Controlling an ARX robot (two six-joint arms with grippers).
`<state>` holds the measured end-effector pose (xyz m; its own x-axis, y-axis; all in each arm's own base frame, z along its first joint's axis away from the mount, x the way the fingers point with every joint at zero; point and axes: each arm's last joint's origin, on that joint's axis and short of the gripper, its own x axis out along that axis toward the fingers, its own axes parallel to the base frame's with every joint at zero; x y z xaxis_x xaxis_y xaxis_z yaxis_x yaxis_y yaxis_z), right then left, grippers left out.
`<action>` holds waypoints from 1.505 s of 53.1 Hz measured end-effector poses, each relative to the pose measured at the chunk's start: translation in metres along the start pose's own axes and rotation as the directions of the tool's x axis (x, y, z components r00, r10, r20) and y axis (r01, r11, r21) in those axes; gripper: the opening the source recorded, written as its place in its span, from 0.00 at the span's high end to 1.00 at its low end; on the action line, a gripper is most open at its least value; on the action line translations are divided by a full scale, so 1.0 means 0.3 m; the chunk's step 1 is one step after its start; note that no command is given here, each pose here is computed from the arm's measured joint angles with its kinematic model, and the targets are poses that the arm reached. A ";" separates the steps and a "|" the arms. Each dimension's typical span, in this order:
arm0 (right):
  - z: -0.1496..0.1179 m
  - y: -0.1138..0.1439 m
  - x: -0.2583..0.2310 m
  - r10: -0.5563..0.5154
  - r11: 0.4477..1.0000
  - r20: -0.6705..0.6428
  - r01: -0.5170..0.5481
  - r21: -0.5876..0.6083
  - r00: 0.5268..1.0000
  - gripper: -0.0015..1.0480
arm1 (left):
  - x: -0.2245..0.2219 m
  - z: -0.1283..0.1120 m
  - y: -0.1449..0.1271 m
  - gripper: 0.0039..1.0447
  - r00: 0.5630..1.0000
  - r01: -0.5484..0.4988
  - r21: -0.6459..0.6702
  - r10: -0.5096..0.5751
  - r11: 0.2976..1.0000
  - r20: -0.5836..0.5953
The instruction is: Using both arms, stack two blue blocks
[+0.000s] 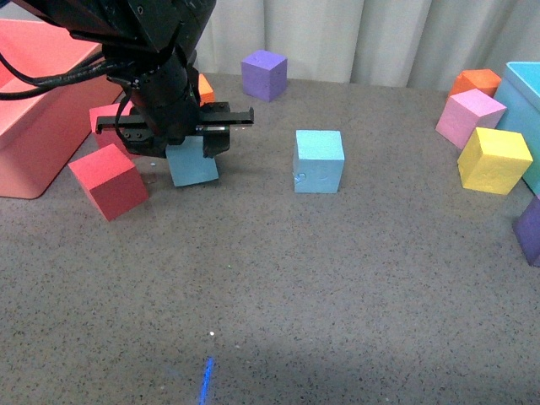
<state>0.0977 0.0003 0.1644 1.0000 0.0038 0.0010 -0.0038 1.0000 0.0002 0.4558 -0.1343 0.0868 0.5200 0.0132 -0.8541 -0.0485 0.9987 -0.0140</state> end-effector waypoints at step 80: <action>0.000 0.000 0.000 0.000 1.000 0.000 0.000 0.000 1.000 0.09 | -0.193 0.010 -0.494 0.55 0.992 0.078 0.198 -0.096 0.977 0.084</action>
<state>0.0977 0.0003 0.1643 1.0000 0.0038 0.0006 -0.0038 1.0000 0.0002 0.4354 -0.2830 0.1399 0.5922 -0.0785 -0.8020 0.1618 0.9866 0.0228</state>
